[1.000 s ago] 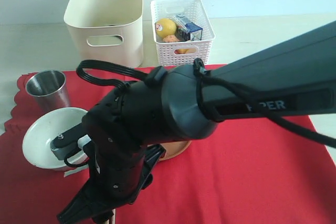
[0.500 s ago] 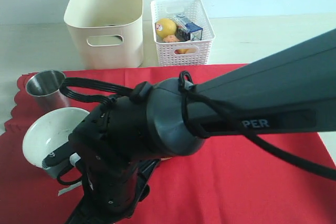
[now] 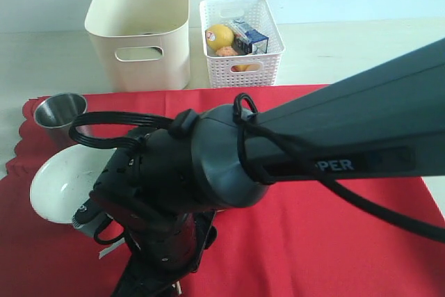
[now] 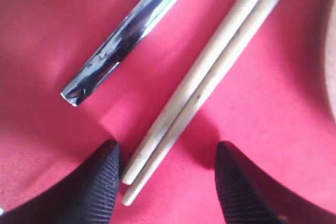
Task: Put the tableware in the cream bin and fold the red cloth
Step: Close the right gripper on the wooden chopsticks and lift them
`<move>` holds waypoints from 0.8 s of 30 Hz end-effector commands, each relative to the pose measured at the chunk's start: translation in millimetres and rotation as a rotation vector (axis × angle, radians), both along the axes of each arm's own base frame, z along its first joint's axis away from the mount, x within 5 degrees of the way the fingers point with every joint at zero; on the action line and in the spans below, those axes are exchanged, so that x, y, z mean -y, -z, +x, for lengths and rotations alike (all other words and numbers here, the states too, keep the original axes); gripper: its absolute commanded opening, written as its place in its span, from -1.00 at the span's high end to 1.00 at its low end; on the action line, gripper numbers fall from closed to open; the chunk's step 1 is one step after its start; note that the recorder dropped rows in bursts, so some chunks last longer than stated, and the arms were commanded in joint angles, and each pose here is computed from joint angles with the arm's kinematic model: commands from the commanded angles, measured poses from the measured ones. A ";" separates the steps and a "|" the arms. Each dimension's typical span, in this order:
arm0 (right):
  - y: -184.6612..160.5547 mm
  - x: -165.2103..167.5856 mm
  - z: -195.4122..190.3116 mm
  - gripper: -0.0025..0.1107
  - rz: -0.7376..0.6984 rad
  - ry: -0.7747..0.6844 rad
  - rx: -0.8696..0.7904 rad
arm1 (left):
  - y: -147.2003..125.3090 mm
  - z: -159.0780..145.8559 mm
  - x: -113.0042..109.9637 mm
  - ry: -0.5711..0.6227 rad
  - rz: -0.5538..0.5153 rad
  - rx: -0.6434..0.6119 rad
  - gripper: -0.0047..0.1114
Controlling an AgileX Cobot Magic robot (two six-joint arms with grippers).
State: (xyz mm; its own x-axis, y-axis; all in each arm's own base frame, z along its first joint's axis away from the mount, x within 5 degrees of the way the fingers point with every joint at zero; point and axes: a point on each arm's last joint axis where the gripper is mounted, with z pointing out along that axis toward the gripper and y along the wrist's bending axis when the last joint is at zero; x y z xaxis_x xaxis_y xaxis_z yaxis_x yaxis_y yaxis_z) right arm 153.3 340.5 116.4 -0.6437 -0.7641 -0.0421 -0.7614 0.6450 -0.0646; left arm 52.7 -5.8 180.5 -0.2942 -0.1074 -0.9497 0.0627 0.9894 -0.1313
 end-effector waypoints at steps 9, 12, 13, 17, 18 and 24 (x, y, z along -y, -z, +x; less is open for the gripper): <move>-0.6 0.4 10.6 0.06 0.049 0.032 0.008 | 0.2 -0.1 0.1 -0.002 -0.012 0.009 0.92; -0.6 0.3 13.6 0.11 0.086 0.053 -0.034 | 0.2 -0.1 0.1 -0.002 -0.012 0.009 0.92; -0.6 -0.7 13.0 0.11 0.101 0.053 -0.049 | 0.2 -0.1 0.1 -0.002 -0.012 0.009 0.92; -1.0 -3.2 12.6 0.11 0.139 0.060 -0.077 | 0.2 -0.1 0.1 -0.002 -0.012 0.009 0.92; -0.1 -3.1 12.7 0.11 0.135 0.058 -0.076 | 0.2 -0.1 0.1 -0.002 -0.012 0.009 0.92; 10.8 -2.1 12.5 0.21 0.102 0.057 -0.089 | 0.2 -0.1 0.1 -0.002 -0.012 0.009 0.92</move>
